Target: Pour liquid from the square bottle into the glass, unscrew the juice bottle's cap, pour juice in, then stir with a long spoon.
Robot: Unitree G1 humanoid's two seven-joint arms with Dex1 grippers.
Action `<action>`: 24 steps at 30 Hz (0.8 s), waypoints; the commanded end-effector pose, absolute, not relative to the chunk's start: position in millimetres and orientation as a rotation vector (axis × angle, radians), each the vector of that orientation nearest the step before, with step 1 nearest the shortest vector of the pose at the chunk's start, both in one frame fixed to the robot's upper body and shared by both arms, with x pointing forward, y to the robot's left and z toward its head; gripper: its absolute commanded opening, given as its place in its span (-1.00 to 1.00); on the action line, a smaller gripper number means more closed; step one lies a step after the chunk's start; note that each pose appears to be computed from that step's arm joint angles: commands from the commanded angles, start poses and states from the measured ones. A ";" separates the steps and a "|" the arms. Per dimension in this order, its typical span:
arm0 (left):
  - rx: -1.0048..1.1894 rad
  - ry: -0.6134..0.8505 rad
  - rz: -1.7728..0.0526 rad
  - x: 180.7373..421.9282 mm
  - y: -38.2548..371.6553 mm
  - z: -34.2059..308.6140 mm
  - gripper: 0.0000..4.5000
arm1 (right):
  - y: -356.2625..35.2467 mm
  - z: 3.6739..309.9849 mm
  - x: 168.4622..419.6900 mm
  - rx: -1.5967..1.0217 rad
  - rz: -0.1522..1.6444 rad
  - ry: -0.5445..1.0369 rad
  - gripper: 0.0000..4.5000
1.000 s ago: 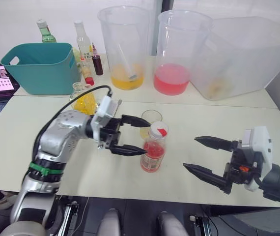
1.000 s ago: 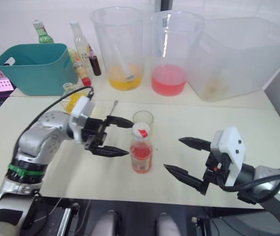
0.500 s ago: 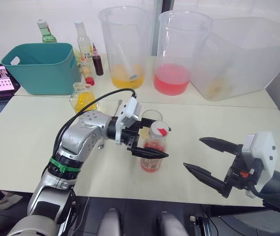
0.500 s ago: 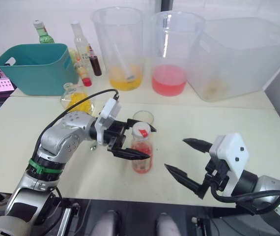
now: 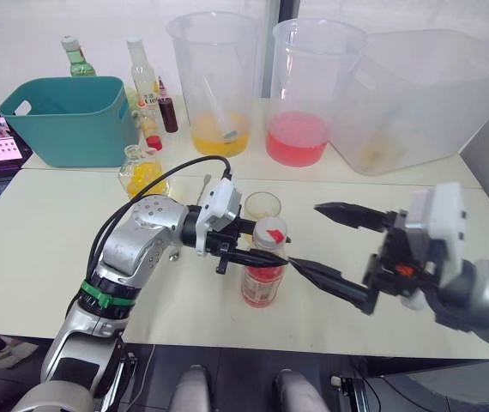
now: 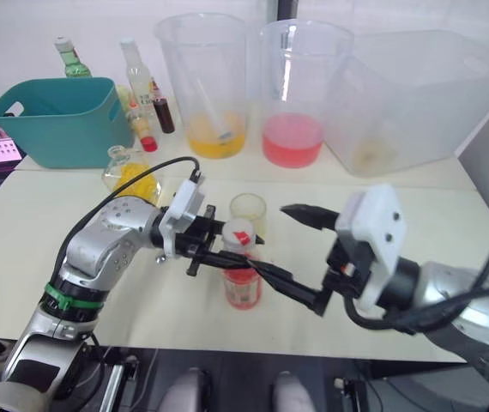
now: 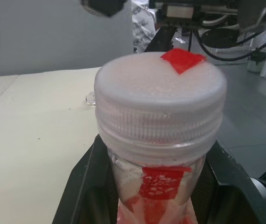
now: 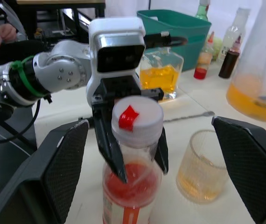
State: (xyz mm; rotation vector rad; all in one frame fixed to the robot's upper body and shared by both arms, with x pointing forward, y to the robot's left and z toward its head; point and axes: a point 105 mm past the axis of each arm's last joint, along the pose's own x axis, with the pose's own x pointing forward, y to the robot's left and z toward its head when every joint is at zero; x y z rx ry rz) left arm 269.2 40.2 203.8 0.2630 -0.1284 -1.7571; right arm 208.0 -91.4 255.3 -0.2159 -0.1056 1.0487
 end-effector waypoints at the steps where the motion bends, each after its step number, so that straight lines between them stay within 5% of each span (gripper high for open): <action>1: 0.289 -0.093 -1.750 269.1 42.7 195.3 -0.39 | -83.1 255.1 215.9 -0.206 1.046 -0.104 1.00; 12: 0.295 -0.105 -1.755 267.0 38.9 195.7 -0.39 | -63.7 249.1 232.2 -0.220 1.057 -0.081 1.00; 20: 0.301 -0.112 -1.755 265.0 39.9 195.2 -0.39 | -61.2 248.0 224.1 -0.221 1.137 -0.067 -0.23; 24: 0.316 -0.124 -1.727 266.2 42.4 194.3 -0.39 | -57.6 247.1 217.1 -0.245 1.295 -0.065 -0.25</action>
